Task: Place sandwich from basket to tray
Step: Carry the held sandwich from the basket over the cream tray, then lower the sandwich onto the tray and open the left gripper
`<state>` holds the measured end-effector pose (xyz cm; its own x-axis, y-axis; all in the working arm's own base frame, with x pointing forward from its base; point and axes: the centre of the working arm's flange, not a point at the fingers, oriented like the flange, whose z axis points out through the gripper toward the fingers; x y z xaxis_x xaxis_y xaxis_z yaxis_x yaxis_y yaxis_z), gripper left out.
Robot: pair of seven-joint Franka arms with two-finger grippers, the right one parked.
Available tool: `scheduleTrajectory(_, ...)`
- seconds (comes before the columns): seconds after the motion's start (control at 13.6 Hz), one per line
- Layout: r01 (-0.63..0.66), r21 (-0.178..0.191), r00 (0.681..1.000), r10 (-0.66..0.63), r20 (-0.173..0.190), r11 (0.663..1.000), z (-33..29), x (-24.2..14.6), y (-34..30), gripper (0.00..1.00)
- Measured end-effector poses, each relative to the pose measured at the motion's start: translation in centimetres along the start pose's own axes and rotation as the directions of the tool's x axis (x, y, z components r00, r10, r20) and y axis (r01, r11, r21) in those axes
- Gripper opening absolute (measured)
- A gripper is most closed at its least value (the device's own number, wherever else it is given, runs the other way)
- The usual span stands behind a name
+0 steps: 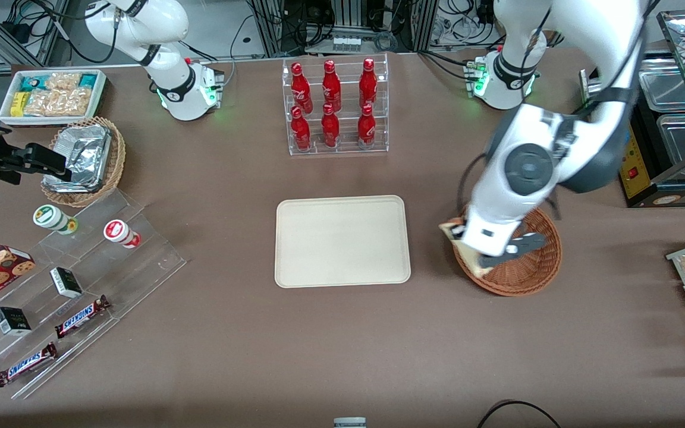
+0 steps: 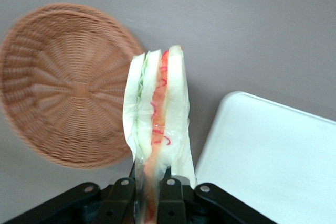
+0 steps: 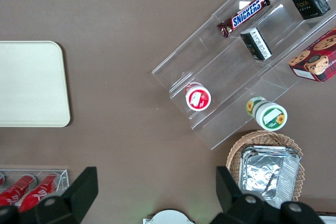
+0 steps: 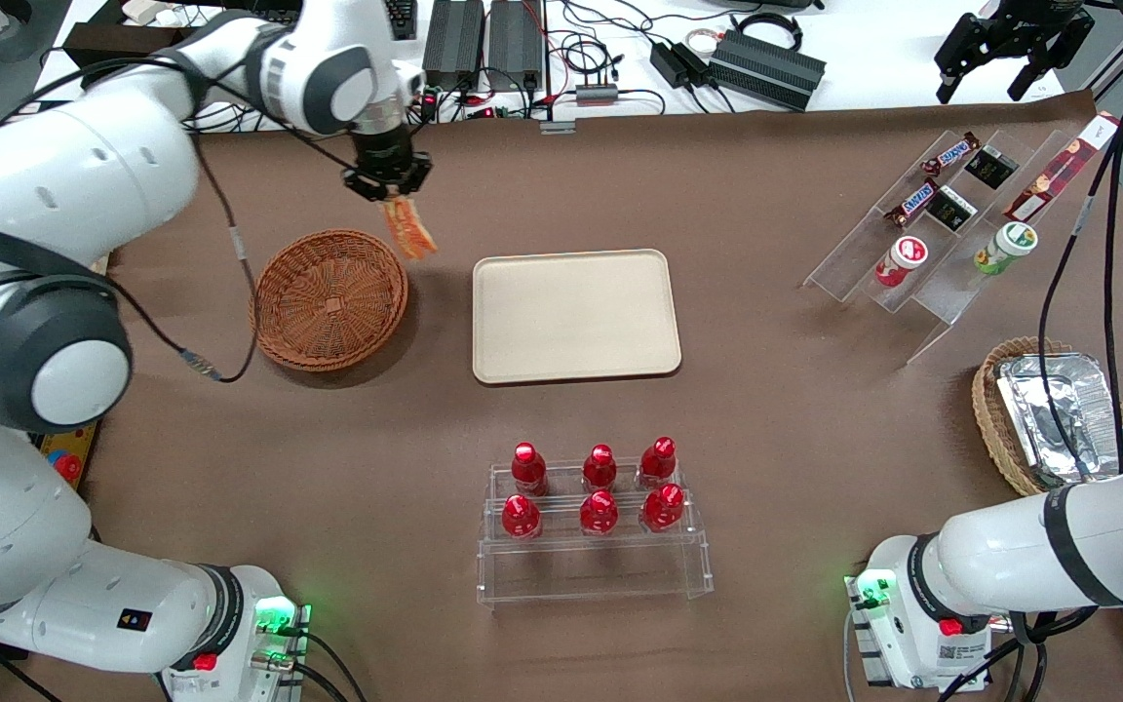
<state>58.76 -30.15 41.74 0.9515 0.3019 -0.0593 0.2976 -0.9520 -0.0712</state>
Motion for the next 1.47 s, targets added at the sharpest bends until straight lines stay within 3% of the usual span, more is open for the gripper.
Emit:
scheduleTrajectory(0.15, -0.073, -0.011, 0.997, 0.074, 0.005, 0.997, 1.4, -2.3, 5.5, 0.15)
scheduleTrajectory(0.37, -0.185, 0.005, 0.982, 0.184, 0.035, 0.983, 5.8, -7.1, 12.5, 0.15)
scheduleTrajectory(0.59, -0.263, -0.011, 0.964, 0.263, 0.029, 0.965, 9.6, -11.2, 17.3, 0.15)
scheduleTrajectory(0.81, -0.312, -0.023, 0.950, 0.312, 0.022, 0.950, 12.7, -14.0, 20.0, 0.15)
scheduleTrajectory(1.11, -0.348, -0.001, 0.936, 0.348, 0.046, 0.937, 17.1, -16.1, 22.0, 0.15)
scheduleTrajectory(1.33, -0.367, 0.016, 0.930, 0.367, 0.037, 0.930, 18.0, -16.7, 22.5, 0.15)
scheduleTrajectory(1.47, -0.368, 0.014, 0.930, 0.367, 0.030, 0.930, 17.6, -16.6, 22.6, 0.29)
